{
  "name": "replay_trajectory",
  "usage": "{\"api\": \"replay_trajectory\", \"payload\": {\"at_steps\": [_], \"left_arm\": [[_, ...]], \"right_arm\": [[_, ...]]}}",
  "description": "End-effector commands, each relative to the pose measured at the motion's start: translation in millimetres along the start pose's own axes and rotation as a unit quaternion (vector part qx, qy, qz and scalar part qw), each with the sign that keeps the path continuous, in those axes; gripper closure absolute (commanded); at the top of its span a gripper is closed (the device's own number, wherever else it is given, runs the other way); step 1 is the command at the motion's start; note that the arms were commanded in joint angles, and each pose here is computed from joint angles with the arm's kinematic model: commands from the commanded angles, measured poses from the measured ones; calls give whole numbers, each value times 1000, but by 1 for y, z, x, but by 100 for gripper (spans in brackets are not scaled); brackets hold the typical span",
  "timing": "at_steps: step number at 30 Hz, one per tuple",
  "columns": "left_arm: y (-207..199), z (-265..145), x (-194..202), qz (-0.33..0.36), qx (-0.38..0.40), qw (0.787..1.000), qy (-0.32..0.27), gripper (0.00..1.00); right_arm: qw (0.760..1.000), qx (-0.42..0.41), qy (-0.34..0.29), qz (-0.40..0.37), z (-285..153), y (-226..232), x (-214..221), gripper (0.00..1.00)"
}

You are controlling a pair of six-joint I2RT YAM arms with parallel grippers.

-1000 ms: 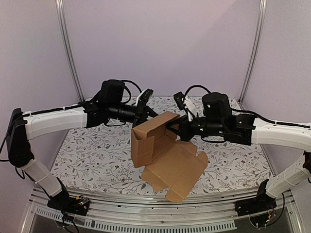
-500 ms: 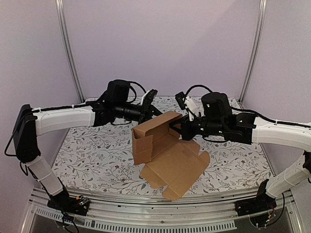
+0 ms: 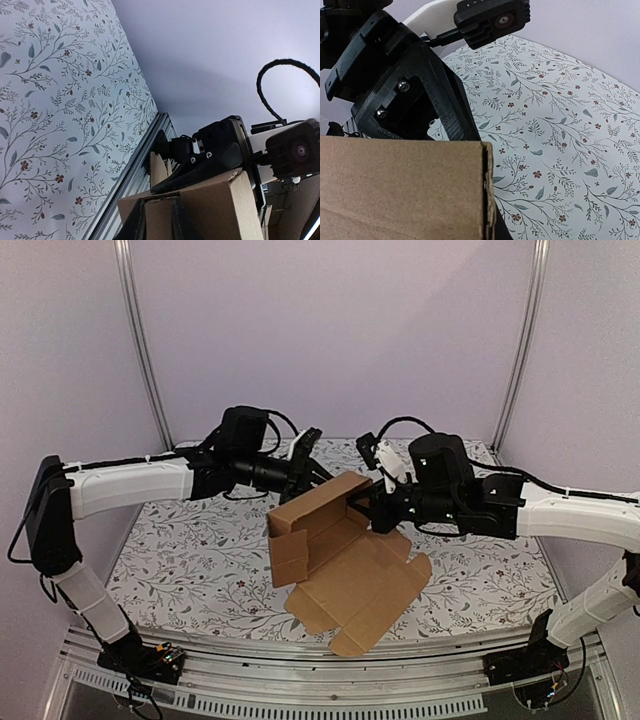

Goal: Fold the paper box

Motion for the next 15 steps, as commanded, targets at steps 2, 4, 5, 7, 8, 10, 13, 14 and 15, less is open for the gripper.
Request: {"api": "replay_trajectory", "payload": {"at_steps": [2,4,5,7,8,10,13,14,15], "left_arm": [[11,-23,9,-7,-47,999,15,75],[19,-33,6,-9,-71,997,8,72],[22,-38,6,-11,-81,997,5,70],[30,-47,5,-15,-107,994,-1,67],[33,-52,4,-16,-119,993,-3,66],[41,-65,2,-20,-148,989,-13,65],[50,-82,1,-24,-194,980,-28,64],[52,-86,2,-21,-206,978,-30,64],[54,-90,3,-21,-221,975,-30,63]], "right_arm": [[999,21,-29,-11,-1,0,-17,100],[999,31,-24,-12,-2,-4,-13,100],[999,37,-22,-12,-2,-5,-12,100],[998,53,-19,-13,-3,-11,-9,100],[998,61,-18,-13,-4,-13,-8,100],[996,82,-13,-14,-4,-20,-4,100],[993,117,-10,-15,-5,-31,-1,100],[991,132,-12,-14,-6,-35,0,100],[988,150,-11,-13,-6,-40,1,100]]}}
Point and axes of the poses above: each gripper's point midway between its finger pads, its own z axis out along the fingers, its own y axis along the line the jaws close on, x = y × z, the point moved 3 cm from there along -z, back along the fingers, and after that the axes turned 4 degrees about z, right-handed, at the moved point
